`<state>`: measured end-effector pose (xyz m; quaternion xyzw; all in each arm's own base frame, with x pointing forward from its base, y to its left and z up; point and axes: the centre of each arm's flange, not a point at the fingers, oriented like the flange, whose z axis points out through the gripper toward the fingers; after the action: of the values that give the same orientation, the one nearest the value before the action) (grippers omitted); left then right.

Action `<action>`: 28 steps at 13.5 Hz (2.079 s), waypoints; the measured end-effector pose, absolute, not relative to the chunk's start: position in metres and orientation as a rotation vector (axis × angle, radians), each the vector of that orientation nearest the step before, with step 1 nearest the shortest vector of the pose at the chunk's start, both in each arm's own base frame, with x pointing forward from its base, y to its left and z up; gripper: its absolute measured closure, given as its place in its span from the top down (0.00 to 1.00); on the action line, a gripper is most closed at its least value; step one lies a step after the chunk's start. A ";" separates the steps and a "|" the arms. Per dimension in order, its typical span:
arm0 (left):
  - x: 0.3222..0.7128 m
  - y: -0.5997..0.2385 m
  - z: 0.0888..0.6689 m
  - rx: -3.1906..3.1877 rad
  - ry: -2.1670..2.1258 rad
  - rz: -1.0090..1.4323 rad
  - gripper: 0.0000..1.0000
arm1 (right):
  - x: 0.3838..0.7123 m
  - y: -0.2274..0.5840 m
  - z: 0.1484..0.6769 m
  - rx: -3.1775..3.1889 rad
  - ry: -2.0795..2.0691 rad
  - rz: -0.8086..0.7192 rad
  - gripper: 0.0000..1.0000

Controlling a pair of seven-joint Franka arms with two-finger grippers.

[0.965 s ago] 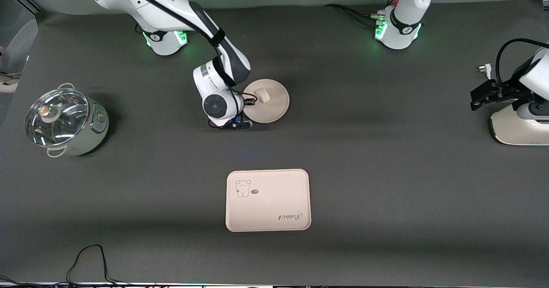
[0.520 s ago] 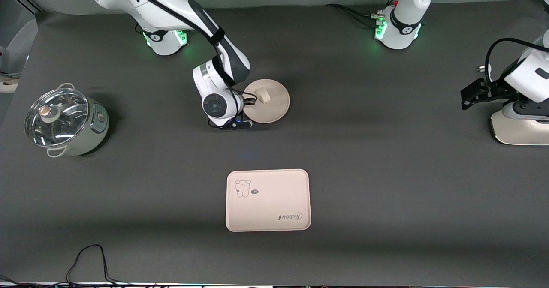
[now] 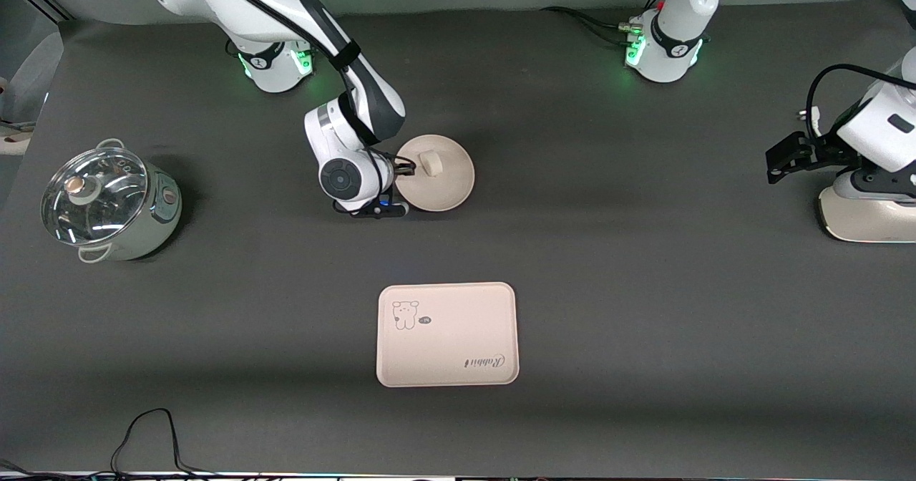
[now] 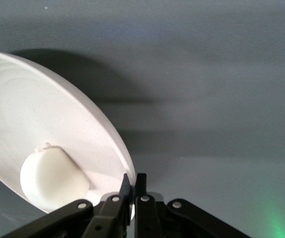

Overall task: Place bun in plate and plate on tray
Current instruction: 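Lift the plate with the right gripper and carry it over the tray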

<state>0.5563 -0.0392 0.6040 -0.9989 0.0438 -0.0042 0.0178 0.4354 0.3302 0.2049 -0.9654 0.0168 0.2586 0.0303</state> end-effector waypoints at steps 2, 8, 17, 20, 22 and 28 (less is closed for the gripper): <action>0.556 -0.040 0.606 -3.103 0.137 -0.019 1.00 | 0.448 0.322 0.218 -2.969 0.071 0.824 0.05; 0.556 -0.040 0.608 -3.102 0.139 -0.025 1.00 | 0.497 0.321 0.284 -2.940 0.080 0.755 0.05; 0.555 -0.040 0.610 -3.102 0.139 -0.031 1.00 | 0.623 0.293 0.404 -2.730 0.224 0.391 0.05; 0.555 -0.041 0.610 -3.102 0.142 -0.030 1.00 | 0.668 0.289 0.373 -2.688 0.294 0.362 0.05; 0.555 -0.042 0.609 -3.102 0.143 -0.029 1.00 | 0.699 0.280 0.330 -2.685 0.358 0.311 0.05; 0.555 -0.042 0.609 -3.102 0.144 -0.027 1.00 | 0.721 0.292 0.238 -2.649 0.493 0.204 0.05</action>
<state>0.5550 -0.0418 0.6089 -0.9987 0.0462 -0.0086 0.0180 0.7209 0.2924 0.2383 -0.9568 0.1780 0.0736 0.2180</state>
